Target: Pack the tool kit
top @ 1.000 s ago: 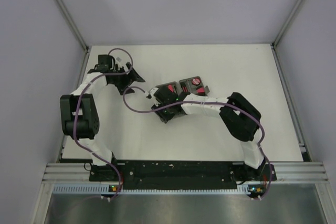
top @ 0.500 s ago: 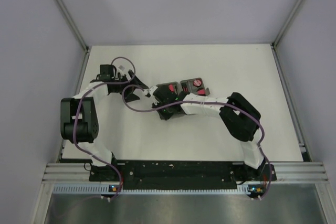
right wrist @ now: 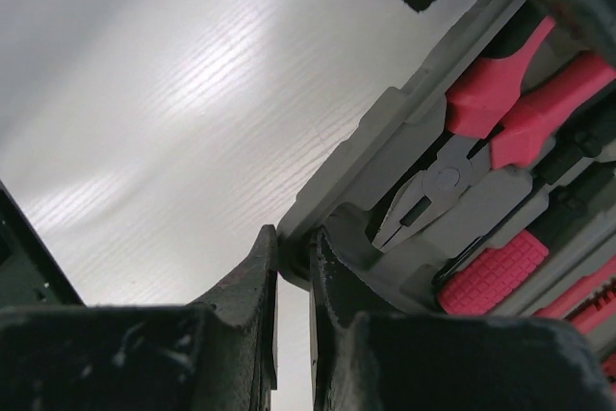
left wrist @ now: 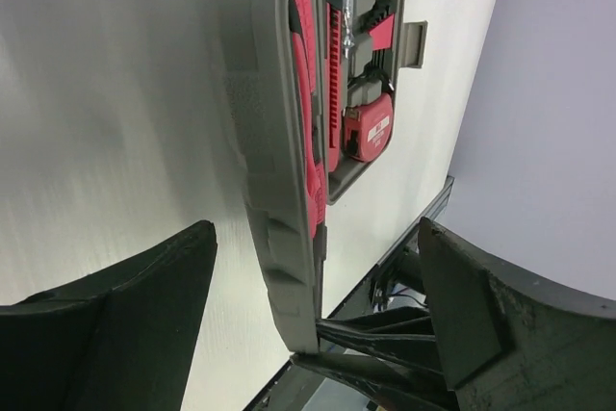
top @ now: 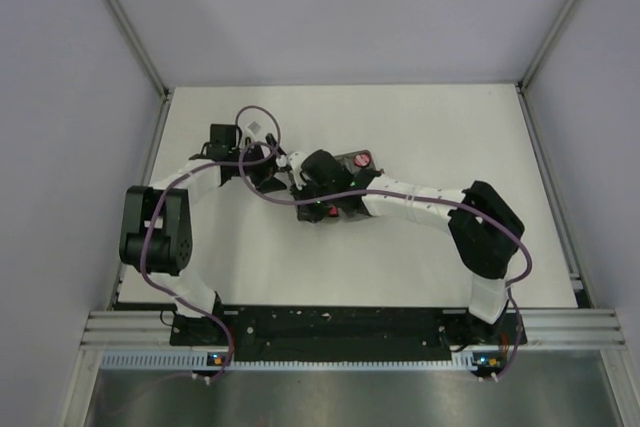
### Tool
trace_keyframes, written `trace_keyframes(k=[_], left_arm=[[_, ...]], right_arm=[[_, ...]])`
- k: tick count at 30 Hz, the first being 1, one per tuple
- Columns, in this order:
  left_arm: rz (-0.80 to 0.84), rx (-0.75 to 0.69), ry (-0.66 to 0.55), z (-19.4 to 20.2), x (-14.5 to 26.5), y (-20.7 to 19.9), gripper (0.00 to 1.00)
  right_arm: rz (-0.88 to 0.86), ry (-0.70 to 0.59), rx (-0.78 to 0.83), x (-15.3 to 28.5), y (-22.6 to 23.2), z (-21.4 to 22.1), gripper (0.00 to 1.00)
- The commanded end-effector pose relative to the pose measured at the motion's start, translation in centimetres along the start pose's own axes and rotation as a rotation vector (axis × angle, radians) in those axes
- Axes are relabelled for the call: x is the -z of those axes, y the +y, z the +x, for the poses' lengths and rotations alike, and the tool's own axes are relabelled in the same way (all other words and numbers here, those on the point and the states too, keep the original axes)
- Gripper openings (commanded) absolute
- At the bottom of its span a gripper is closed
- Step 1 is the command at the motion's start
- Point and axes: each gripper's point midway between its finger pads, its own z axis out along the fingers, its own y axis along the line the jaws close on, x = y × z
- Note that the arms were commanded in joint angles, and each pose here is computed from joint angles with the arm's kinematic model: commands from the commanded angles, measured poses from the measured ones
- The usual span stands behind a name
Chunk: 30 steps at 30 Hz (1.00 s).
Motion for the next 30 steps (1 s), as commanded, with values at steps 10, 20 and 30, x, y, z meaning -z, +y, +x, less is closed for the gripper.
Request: trace_keyframes(k=[10, 20, 30], left_arm=[[-0.021, -0.044, 0.064, 1.2, -3.1, 0.0, 0.54], [-0.067, -0.050, 0.055, 0.3, -3.1, 0.1, 0.10], [-0.181, -0.121, 0.058, -1.1, -2.4, 0.7, 0.07]], right_arm=[[-0.096, -0.227, -0.014, 2.7, 1.6, -6.5, 0.00], [-0.033, -0.220, -0.064, 2.7, 0.6, -5.9, 0.26], [0.204, -0.261, -0.263, 6.5, -6.4, -5.0, 0.54]])
